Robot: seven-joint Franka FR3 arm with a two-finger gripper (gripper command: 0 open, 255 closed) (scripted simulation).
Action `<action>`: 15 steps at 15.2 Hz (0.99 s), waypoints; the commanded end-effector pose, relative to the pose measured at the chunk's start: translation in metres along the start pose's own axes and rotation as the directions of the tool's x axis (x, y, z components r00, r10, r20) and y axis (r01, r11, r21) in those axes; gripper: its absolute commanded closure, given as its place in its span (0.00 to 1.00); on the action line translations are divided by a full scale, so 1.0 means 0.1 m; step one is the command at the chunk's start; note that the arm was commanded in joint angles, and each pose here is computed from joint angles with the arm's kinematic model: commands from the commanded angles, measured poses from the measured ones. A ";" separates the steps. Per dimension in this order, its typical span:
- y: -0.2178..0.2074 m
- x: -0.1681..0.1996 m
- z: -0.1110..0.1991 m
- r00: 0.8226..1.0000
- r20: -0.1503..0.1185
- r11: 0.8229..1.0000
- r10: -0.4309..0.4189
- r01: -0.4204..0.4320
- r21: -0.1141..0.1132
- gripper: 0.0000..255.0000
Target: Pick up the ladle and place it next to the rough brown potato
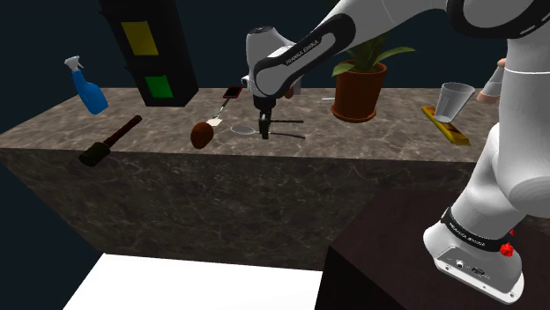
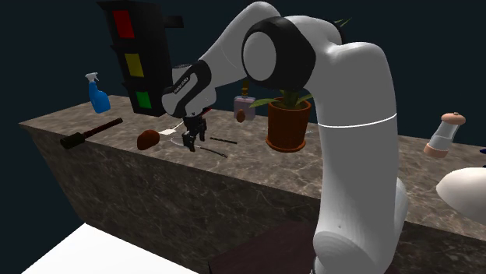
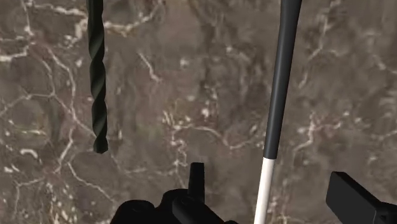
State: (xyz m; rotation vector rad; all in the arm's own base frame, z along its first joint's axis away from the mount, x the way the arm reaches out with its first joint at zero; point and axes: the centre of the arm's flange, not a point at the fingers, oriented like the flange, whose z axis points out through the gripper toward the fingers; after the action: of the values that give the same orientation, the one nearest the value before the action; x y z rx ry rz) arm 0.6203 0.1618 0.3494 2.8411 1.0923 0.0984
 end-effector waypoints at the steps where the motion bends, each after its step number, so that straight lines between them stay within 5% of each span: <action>1: 0.00 0.00 0.00 1.000 0.000 1.000 0.000 0.000 0.000 0.00; 3: 0.00 0.00 0.00 1.000 0.000 1.000 0.000 0.000 0.000 0.00; 7: 0.00 0.00 -0.50 1.000 0.000 1.000 0.000 0.000 0.000 0.00; 15: 0.00 0.00 -0.50 1.000 0.000 1.000 0.000 0.000 0.000 0.00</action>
State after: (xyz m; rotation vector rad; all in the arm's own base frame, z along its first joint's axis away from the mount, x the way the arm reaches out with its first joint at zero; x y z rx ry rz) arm 0.6156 0.1651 0.3990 2.8410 1.0923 0.0985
